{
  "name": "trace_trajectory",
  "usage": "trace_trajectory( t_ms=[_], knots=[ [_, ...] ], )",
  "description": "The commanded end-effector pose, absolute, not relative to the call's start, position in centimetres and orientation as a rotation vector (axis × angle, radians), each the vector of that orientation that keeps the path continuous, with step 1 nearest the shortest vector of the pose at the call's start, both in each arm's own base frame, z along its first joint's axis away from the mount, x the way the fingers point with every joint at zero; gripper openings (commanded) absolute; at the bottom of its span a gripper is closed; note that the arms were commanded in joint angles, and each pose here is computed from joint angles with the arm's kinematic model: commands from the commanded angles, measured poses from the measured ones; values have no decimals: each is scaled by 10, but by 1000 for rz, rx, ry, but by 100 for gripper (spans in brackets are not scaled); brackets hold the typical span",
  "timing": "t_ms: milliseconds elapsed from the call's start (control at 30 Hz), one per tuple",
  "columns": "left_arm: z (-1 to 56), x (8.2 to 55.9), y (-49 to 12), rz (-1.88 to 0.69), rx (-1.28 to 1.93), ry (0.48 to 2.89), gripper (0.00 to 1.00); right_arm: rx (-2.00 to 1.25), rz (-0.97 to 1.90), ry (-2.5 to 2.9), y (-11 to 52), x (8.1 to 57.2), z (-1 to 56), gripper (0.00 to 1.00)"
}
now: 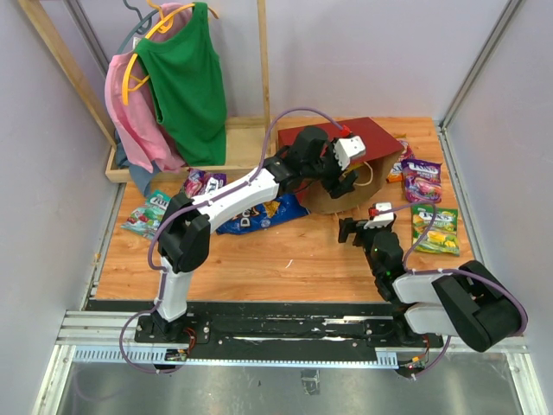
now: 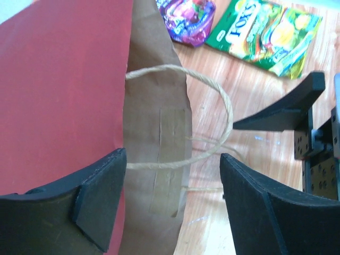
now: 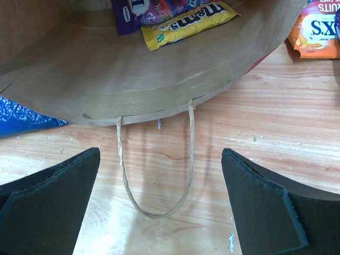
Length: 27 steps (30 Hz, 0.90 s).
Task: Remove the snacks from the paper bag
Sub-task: Pick up the snack from the paper bag.
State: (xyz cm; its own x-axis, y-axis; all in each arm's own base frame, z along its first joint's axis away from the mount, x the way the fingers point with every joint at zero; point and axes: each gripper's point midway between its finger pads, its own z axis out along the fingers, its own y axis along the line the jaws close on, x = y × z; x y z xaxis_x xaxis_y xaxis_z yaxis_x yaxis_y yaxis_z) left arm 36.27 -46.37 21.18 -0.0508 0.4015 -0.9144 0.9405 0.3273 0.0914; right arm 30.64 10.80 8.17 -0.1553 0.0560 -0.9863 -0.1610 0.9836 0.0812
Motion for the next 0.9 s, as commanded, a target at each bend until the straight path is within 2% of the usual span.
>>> trace_trajectory(
  t_ms=[0,167,367,467,533,867],
  knots=[
    [266,368,-469,-785,1088,1540,74,-75,211,1695,111,312,90,98],
    [279,377,-457,-899,985,1530,70,-95,219,1686,116,316,93,98],
    [277,380,-449,-936,967,1514,42,-126,264,1677,128,321,96,98],
    [276,377,-448,-944,972,1506,39,-122,290,1678,131,321,94,97],
    [275,369,-449,-970,1012,1489,40,-121,300,1677,133,322,94,96],
    [261,339,-447,-1031,1198,1449,68,-128,291,1679,131,320,94,96]
  ],
)
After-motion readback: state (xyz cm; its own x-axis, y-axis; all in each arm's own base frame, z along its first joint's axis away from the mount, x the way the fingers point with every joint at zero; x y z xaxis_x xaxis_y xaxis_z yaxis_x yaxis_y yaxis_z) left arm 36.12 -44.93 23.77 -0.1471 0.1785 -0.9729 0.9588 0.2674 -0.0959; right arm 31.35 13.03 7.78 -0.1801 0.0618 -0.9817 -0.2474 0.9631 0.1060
